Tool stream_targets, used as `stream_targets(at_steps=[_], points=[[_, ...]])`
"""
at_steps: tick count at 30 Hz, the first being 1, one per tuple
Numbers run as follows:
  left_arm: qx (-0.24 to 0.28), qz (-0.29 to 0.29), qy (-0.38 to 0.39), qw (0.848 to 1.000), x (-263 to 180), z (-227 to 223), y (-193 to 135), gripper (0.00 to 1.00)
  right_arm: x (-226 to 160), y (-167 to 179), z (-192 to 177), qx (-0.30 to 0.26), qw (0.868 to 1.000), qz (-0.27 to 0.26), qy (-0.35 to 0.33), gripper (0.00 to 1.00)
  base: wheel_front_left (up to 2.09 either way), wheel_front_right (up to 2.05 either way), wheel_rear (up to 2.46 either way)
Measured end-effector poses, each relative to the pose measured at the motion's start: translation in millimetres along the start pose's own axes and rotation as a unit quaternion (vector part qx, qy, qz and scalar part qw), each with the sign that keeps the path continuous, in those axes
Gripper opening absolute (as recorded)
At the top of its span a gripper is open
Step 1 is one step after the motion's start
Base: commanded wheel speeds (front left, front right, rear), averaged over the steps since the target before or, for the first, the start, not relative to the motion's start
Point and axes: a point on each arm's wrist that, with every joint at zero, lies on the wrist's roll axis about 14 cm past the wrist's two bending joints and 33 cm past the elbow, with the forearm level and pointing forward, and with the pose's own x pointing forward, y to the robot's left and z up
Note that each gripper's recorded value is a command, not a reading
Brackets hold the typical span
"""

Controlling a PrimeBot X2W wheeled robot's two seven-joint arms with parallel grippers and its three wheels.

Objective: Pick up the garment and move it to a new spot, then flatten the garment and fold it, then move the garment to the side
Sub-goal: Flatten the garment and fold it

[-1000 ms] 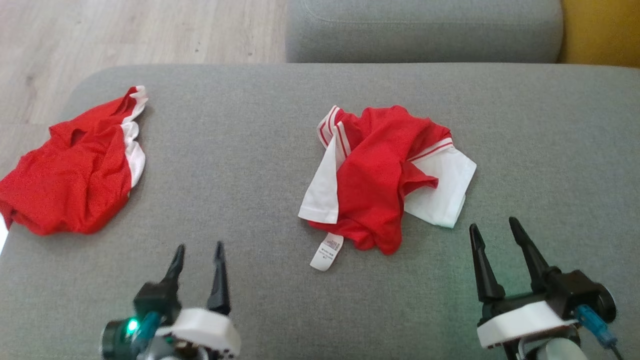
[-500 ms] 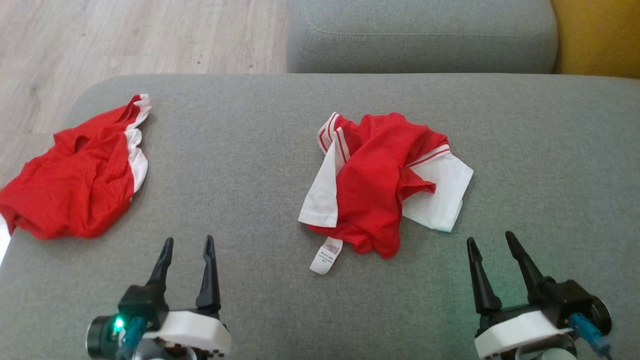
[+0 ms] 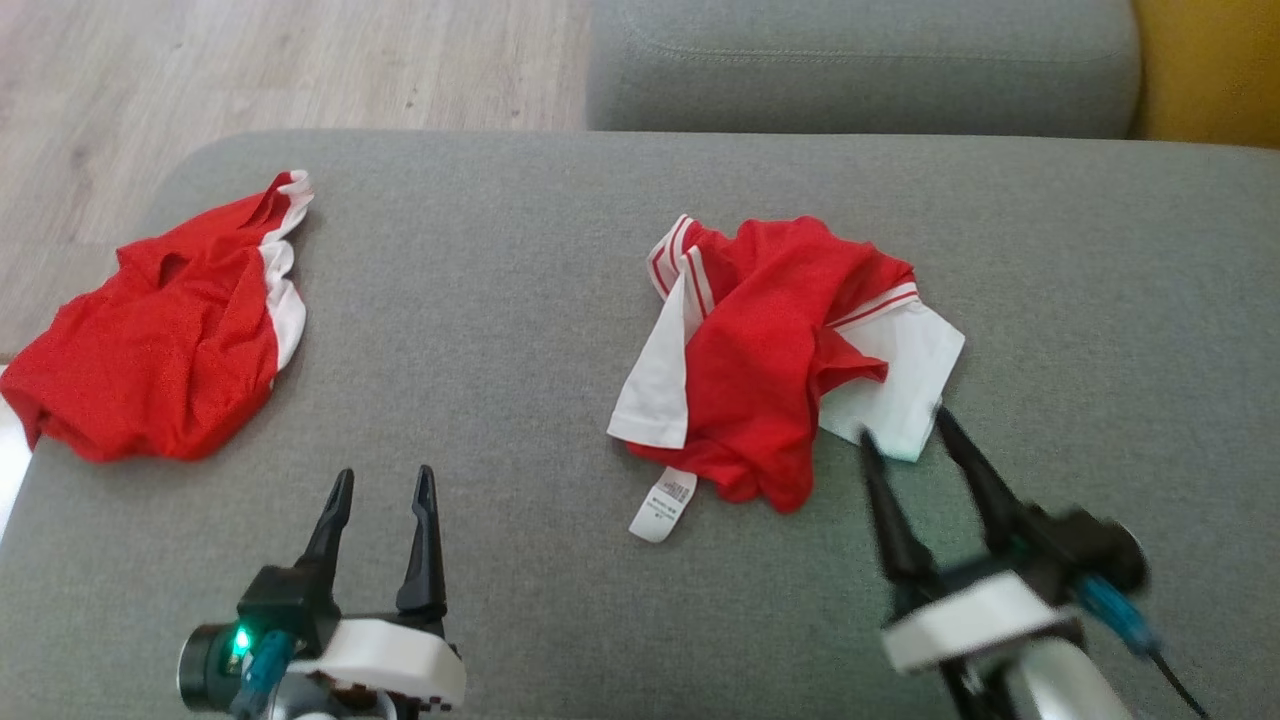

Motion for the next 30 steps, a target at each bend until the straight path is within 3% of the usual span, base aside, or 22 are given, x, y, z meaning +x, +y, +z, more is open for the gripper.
stream_targets(at_steps=[3, 7, 11, 17, 30], points=[[0.0, 0.003, 0.003, 1.0, 0.2, -1.6, 1.5, 1.0, 22.6, 26.4, 12.4, 0.001, 0.999, 0.049, -0.007, 1.0, 0.0, 0.0, 0.0], [-0.002, 0.002, 0.004, 1.0, 2.7, -2.1, 1.1, 1.0, 55.4, 47.5, 13.5, -0.009, 0.995, 0.094, 0.033, 1.0, 0.0, 0.0, 0.0], [-0.013, 0.001, -0.004, 1.0, 8.7, 4.4, -2.6, 1.0, 82.0, 50.9, -0.4, -0.008, 0.988, 0.109, 0.106, 1.0, 0.0, 0.0, 0.0], [-0.024, 0.016, -0.001, 1.0, 5.2, 3.8, -0.5, 1.0, 93.6, 65.3, -31.1, 0.042, 0.969, 0.13, 0.205, 1.0, 0.0, 0.0, 0.0], [-0.029, 0.04, 0.007, 0.999, -0.3, -0.2, 8.3, 1.0, 115.0, 81.9, -46.6, 0.032, 0.953, 0.158, 0.257, 1.0, 0.0, 0.0, 0.0]])
